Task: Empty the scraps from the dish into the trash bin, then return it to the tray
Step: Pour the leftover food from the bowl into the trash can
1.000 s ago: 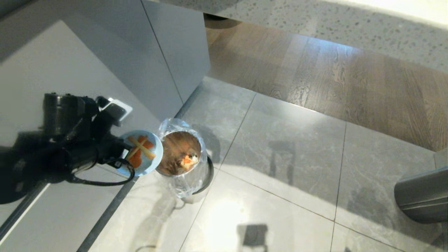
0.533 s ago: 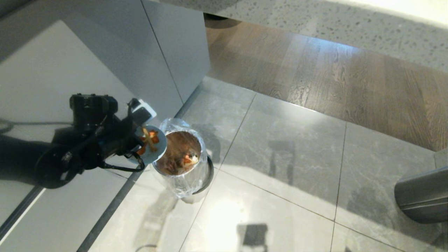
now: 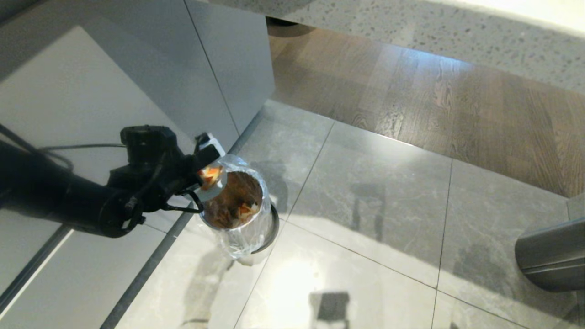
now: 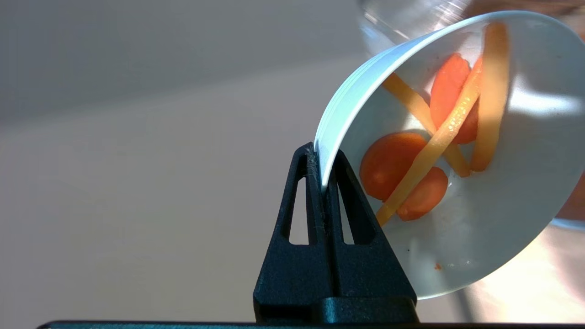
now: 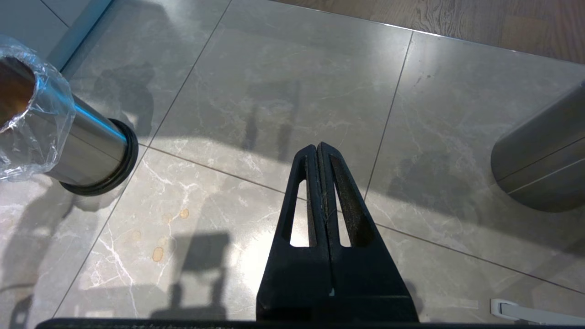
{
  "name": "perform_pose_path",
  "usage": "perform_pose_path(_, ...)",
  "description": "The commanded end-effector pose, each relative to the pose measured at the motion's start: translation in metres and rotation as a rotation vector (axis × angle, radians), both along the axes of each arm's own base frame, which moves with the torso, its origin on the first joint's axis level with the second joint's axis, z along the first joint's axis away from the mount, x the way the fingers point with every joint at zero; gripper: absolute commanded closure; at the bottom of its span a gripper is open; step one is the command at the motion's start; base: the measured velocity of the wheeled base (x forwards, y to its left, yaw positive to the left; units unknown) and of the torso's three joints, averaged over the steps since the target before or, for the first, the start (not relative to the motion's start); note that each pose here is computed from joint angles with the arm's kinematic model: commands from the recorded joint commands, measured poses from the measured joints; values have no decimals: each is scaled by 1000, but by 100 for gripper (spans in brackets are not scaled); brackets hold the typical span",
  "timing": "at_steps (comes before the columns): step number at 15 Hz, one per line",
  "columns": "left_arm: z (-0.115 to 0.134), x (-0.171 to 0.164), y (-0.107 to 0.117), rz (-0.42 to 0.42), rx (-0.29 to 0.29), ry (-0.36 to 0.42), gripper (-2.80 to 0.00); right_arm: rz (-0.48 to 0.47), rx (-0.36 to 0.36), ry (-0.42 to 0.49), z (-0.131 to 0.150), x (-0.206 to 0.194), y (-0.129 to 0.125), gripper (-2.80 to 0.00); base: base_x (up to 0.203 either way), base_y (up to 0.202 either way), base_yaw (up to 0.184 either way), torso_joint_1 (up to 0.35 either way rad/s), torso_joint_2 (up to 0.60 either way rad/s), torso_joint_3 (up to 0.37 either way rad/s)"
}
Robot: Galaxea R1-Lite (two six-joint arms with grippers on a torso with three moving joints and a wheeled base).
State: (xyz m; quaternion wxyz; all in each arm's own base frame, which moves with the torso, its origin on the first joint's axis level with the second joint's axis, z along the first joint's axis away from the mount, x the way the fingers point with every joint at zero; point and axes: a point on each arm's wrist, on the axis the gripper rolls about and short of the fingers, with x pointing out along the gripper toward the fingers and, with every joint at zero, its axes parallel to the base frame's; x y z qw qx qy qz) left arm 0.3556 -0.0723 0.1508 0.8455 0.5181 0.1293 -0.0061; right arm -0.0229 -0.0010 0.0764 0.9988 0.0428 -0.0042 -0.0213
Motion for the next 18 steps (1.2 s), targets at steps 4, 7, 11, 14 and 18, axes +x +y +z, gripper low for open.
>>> perform_pose_path(4,-21,17,-18,-52,77,10,0,0,0,-1,0,0,0,0,0,0,0,0,0,0)
perform_pose_path(7,-31,24,-26,-67,65,-52,0,0,0,0,0,0,0,0,0,0,0,0,0,0)
perform_pose_path(11,-36,31,-34,-78,63,-191,0,0,0,-1,0,0,0,0,0,0,0,0,0,0)
perform_pose_path(14,-35,28,-31,-78,140,-274,0,0,0,-1,0,0,0,0,0,0,0,0,0,0)
perform_pose_path(18,-44,17,-26,-75,150,-273,0,0,0,-1,0,0,0,0,0,0,0,0,0,0)
